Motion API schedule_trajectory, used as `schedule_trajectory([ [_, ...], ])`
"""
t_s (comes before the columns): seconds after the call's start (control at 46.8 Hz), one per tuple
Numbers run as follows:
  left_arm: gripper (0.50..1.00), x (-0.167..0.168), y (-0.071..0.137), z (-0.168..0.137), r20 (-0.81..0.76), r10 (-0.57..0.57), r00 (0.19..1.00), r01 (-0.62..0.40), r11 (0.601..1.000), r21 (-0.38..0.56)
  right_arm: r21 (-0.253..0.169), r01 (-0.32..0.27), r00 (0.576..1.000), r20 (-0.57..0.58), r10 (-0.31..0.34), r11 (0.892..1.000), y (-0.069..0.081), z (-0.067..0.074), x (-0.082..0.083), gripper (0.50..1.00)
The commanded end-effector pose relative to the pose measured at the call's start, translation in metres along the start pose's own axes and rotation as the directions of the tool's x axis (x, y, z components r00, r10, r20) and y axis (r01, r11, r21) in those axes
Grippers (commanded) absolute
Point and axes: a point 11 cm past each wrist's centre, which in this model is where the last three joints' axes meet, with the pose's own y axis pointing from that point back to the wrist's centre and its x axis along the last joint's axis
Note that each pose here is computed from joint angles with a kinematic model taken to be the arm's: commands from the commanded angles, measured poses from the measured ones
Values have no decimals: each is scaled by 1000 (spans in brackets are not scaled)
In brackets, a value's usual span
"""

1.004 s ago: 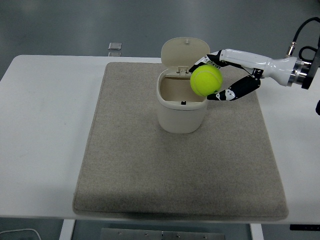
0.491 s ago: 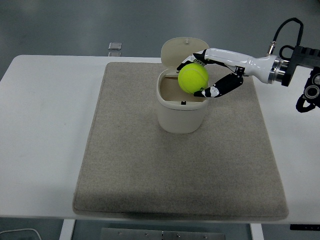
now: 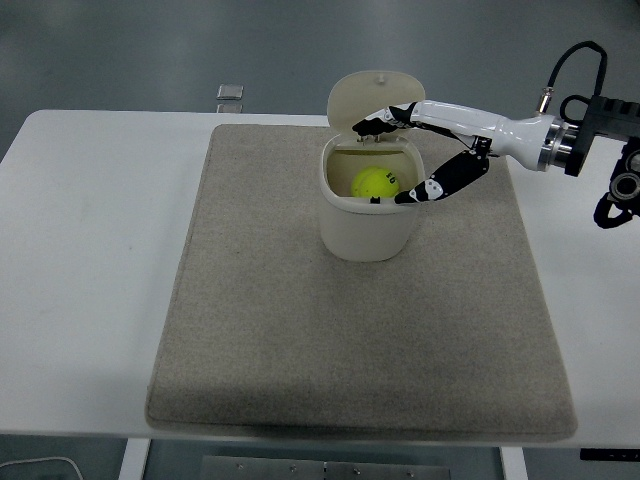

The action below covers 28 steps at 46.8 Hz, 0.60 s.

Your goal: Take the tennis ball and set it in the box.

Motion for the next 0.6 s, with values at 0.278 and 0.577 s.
schedule_trajectory([
  [0.278, 992, 0, 0, 0, 0, 0, 1000, 0, 1000, 0, 14, 26, 967, 254, -29, 1000, 45, 8, 19, 895],
  [0.577, 992, 0, 0, 0, 0, 0, 1000, 0, 1000, 0, -99, -65, 865, 491, 106, 993, 84, 58, 26, 895],
])
